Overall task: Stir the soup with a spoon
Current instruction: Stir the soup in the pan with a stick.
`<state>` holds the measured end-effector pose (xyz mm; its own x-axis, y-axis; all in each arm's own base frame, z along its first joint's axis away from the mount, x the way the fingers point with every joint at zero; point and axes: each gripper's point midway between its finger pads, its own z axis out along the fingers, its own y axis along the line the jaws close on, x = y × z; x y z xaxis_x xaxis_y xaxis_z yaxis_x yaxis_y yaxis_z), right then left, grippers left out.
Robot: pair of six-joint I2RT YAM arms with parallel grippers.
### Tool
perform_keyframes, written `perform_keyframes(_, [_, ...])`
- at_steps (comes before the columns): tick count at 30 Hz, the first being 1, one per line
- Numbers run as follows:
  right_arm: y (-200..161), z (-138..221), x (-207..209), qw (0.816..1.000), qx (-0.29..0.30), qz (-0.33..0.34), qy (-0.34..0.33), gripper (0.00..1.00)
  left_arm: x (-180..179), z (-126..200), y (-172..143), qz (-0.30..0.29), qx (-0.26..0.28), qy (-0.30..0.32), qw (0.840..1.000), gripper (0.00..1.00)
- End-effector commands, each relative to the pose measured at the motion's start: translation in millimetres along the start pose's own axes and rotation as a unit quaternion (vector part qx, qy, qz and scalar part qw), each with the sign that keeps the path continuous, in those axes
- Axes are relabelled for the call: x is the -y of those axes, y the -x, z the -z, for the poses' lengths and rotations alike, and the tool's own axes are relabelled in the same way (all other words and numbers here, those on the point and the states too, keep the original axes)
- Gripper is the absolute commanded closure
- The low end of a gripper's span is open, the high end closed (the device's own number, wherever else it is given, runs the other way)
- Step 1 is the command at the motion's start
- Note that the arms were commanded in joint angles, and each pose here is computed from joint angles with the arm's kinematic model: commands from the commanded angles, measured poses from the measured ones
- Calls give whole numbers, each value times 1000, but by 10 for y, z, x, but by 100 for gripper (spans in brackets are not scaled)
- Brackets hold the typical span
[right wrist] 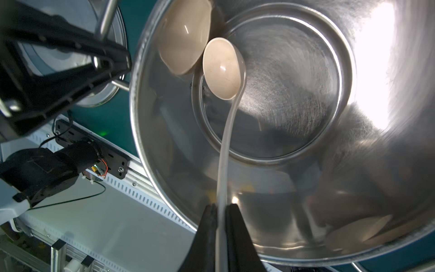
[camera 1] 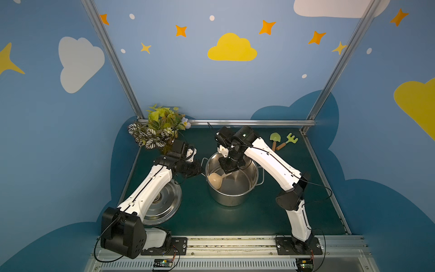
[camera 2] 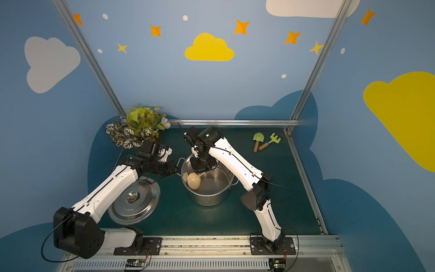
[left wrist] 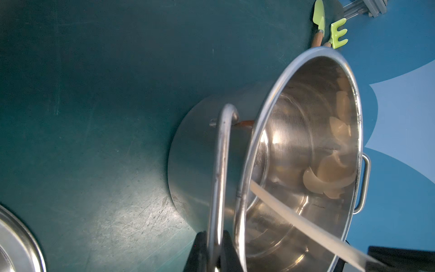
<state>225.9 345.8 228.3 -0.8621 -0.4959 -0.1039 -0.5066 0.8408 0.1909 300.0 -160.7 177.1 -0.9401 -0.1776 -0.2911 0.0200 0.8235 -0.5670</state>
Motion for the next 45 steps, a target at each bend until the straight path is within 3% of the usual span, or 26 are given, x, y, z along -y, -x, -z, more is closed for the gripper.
perform_keyframes(1, [-627, 297, 181, 997, -67, -11, -40, 100, 90, 80, 6, -40, 3, -12, 999, 97])
perform_keyframes(13, [-1043, 420, 776, 989, -80, -60, -110, 100, 76, 61, 3, -42, 2, -10, 999, 97])
perform_keyframes(23, [-688, 469, 1098, 988, -62, -96, -102, 100, 82, 57, -18, -40, -1, -14, 999, 97])
perform_keyframes(35, [-32, 284, 614, 998, -32, -59, -17, 100, 56, 39, -50, -37, -6, -13, 999, 97])
perform_keyframes(45, [-166, 308, 203, 999, -33, -18, 10, 100, 47, 31, -53, -35, -6, -11, 999, 97])
